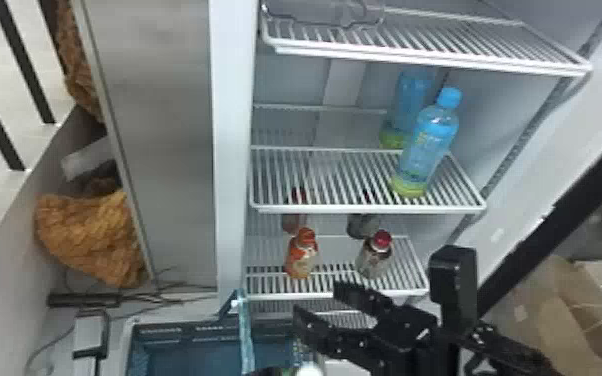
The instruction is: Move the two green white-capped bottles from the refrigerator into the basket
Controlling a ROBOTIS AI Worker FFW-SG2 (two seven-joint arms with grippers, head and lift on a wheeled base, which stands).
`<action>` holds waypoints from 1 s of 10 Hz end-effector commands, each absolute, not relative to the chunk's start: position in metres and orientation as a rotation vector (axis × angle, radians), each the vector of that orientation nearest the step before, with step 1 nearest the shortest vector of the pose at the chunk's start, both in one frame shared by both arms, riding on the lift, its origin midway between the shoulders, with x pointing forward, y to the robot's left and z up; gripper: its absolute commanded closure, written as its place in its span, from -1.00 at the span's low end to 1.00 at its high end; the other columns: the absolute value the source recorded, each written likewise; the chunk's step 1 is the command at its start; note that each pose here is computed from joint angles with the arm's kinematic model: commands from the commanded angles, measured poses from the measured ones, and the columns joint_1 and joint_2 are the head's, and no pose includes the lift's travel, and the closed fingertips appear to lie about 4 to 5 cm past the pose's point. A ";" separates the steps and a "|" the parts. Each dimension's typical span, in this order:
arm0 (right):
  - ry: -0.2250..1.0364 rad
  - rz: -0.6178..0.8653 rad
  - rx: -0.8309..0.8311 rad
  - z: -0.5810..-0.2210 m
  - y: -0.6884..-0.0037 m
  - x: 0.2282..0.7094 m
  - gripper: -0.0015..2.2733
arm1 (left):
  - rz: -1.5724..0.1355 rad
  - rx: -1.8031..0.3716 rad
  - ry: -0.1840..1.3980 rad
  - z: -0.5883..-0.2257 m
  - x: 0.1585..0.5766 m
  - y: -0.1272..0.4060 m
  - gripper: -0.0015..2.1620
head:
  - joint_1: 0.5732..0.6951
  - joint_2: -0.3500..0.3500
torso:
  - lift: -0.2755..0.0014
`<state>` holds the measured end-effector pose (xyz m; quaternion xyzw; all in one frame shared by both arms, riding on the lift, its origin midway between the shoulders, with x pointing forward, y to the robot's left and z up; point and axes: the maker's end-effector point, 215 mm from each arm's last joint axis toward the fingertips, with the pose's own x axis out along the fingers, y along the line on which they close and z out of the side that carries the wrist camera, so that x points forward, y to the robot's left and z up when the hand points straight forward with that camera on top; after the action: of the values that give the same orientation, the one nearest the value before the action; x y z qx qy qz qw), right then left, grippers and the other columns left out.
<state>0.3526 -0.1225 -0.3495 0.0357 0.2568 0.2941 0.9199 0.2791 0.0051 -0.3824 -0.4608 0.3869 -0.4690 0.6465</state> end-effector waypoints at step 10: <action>-0.103 0.210 -0.018 -0.216 -0.233 0.378 -0.95 | -1.055 -1.060 0.887 -0.386 0.275 0.008 0.09 | 1.00 -1.00 | 0.96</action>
<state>0.3792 -0.2314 -0.2190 -0.0072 -0.0377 0.1079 0.9934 0.2759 0.0076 -0.3857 -0.4657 0.3891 -0.4636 0.6456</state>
